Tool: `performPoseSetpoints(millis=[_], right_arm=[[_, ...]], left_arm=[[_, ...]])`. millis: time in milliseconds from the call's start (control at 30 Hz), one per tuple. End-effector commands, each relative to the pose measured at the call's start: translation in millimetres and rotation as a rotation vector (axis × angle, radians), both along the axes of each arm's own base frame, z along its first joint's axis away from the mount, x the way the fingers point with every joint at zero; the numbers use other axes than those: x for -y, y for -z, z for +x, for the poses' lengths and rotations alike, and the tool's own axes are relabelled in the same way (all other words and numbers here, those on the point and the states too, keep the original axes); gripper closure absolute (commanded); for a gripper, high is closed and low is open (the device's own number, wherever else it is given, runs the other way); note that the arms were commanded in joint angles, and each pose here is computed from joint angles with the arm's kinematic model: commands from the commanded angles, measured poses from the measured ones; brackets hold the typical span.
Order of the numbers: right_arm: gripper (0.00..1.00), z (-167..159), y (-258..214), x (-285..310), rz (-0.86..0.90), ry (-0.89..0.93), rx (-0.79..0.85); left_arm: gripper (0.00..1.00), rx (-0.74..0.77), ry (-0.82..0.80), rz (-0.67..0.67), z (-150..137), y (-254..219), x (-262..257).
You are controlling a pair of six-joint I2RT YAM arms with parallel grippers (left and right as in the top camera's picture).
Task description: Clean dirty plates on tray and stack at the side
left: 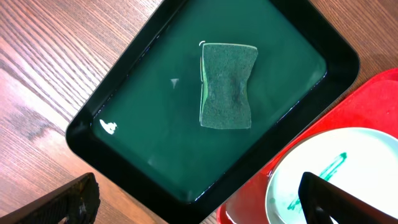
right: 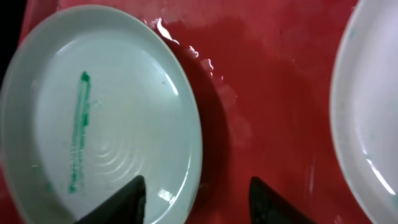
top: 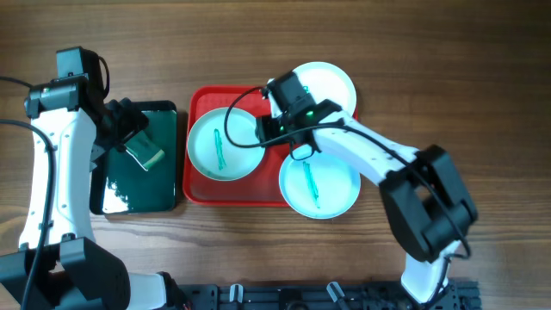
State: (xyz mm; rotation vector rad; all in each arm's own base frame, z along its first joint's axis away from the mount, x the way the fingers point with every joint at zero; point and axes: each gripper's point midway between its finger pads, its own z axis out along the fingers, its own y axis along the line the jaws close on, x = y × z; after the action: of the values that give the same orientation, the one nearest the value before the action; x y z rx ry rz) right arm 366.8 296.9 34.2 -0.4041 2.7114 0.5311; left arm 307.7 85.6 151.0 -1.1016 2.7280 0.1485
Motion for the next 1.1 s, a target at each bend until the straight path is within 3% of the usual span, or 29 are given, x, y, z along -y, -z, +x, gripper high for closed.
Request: performPoseSetpoints(millis=[0,133,367,467,600,667,767,800,867,933,1067], right_arm=[[0.52,16,10,0,-0.042,0.006,0.062],[0.67,17,21,-9,-0.036,-0.005,0.068],[0.80,9,26,-19,-0.030,-0.008,0.054],[0.96,3,29,-16,-0.039,0.020,0.016],[0.95,1,31,-14,-0.042,0.034,0.000],[0.96,1,31,-14,-0.041,0.033,0.000],[0.96,1,31,-14,-0.040,0.034,0.001],[0.96,1,30,-15,-0.040,0.034,0.002],[0.96,2,30,-15,-0.039,0.034,0.003],[0.96,2,30,-15,-0.038,0.034,0.004],[0.96,3,29,-16,-0.035,0.034,0.008]], left_arm=[[0.00,0.016,-0.031,0.020,6,-3,-7],[0.00,0.012,-0.031,0.019,5,4,-7],[0.03,0.005,-0.032,0.018,3,33,-6],[0.05,0.002,-0.056,0.013,0,43,-6],[0.07,0.014,-0.061,0.013,0,61,-6],[0.21,0.045,-0.060,0.014,5,72,-6],[0.25,0.117,-0.053,-0.002,16,88,-3],[0.32,0.138,-0.053,0.002,19,93,-3],[0.59,0.181,-0.104,-0.003,26,96,-5],[0.67,0.190,-0.151,-0.011,29,97,-6],[0.69,0.138,-0.200,-0.019,32,96,-2]])
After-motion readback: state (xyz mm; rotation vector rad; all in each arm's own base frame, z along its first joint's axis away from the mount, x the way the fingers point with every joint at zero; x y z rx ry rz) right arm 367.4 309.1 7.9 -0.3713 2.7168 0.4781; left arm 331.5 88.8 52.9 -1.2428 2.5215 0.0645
